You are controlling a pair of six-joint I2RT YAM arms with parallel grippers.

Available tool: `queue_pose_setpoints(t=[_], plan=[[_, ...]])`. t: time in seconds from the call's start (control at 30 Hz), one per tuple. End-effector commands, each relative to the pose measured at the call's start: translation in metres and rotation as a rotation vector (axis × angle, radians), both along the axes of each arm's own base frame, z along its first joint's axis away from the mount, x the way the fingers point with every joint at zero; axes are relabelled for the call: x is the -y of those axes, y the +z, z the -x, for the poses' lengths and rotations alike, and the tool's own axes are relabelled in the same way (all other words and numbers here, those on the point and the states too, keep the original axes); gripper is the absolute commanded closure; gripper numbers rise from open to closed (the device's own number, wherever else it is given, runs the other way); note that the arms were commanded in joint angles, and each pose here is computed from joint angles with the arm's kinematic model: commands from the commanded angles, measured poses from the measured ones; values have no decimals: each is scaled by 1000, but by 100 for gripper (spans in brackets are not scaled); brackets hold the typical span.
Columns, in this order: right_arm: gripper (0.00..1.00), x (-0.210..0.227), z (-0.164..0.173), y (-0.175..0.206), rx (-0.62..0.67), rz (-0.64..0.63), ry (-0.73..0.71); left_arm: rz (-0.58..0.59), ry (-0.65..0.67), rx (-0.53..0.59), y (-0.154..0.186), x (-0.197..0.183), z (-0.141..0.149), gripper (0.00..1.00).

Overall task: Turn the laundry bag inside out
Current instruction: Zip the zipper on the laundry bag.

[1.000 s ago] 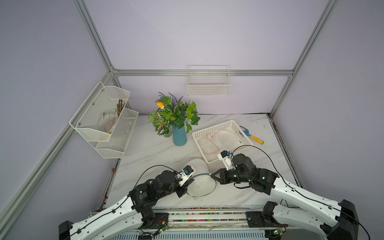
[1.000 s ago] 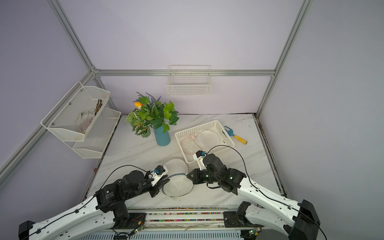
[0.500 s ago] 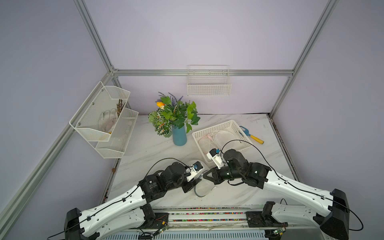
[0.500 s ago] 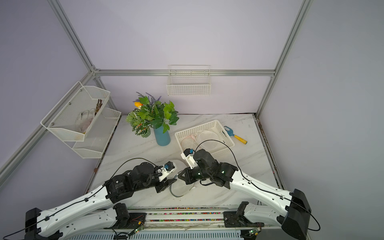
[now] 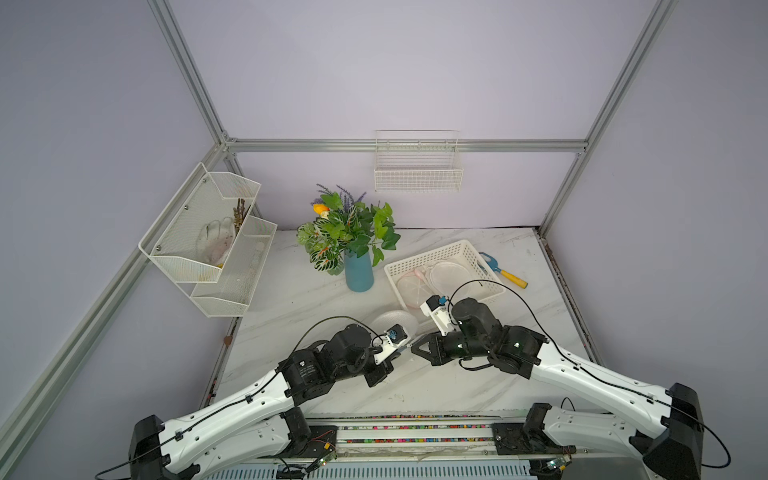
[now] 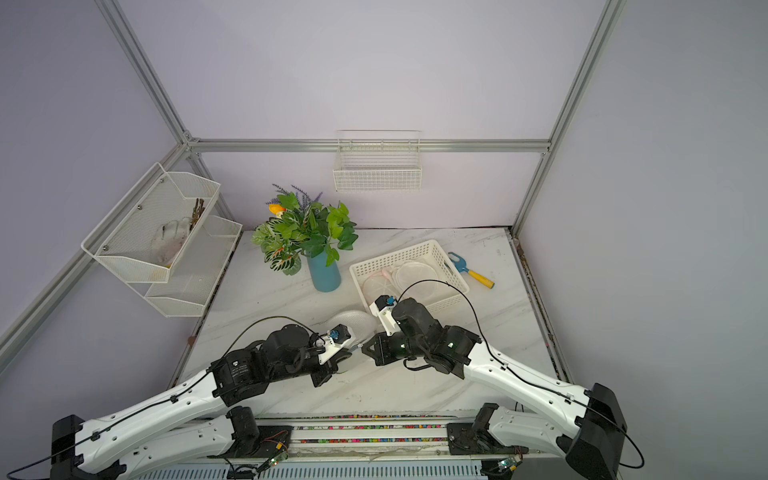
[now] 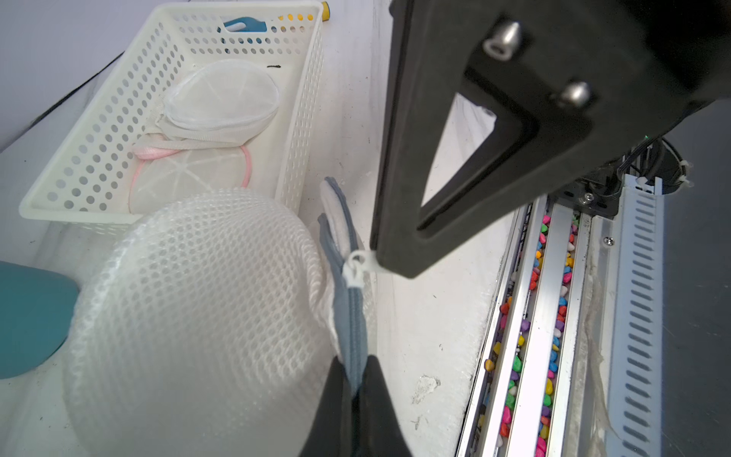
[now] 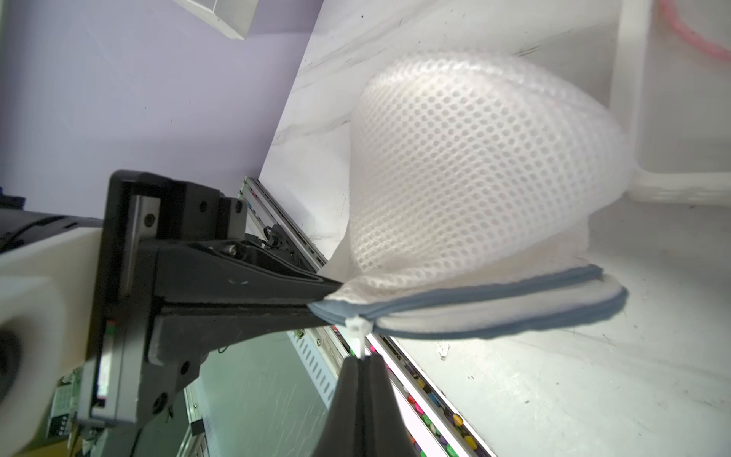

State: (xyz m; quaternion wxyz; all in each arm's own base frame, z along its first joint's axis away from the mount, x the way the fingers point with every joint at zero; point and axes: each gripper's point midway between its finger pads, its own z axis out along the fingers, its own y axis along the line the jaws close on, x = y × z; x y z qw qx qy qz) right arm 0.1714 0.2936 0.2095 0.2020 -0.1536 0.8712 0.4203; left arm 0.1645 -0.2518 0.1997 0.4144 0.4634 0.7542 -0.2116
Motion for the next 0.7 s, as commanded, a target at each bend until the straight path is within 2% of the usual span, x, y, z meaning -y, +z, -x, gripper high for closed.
queue_pose_setpoints(t=[0.0,0.2,0.33,0.5,0.57,0.67], plan=[[100,31,0,-24,-70,43,-108,66,24,27,14,-6,1,100],[100,49,7,-47,-113,52,-158,217,49,45,21,-9,5,100],[100,36,8,-37,-93,10,-92,245,64,25,14,-8,5,99],[100,22,2,-14,-45,17,-23,164,100,10,6,-12,-1,50],[100,15,1,-3,-24,21,9,132,94,21,9,-12,-3,44],[100,3,4,7,5,37,62,81,64,28,12,-8,-4,44]])
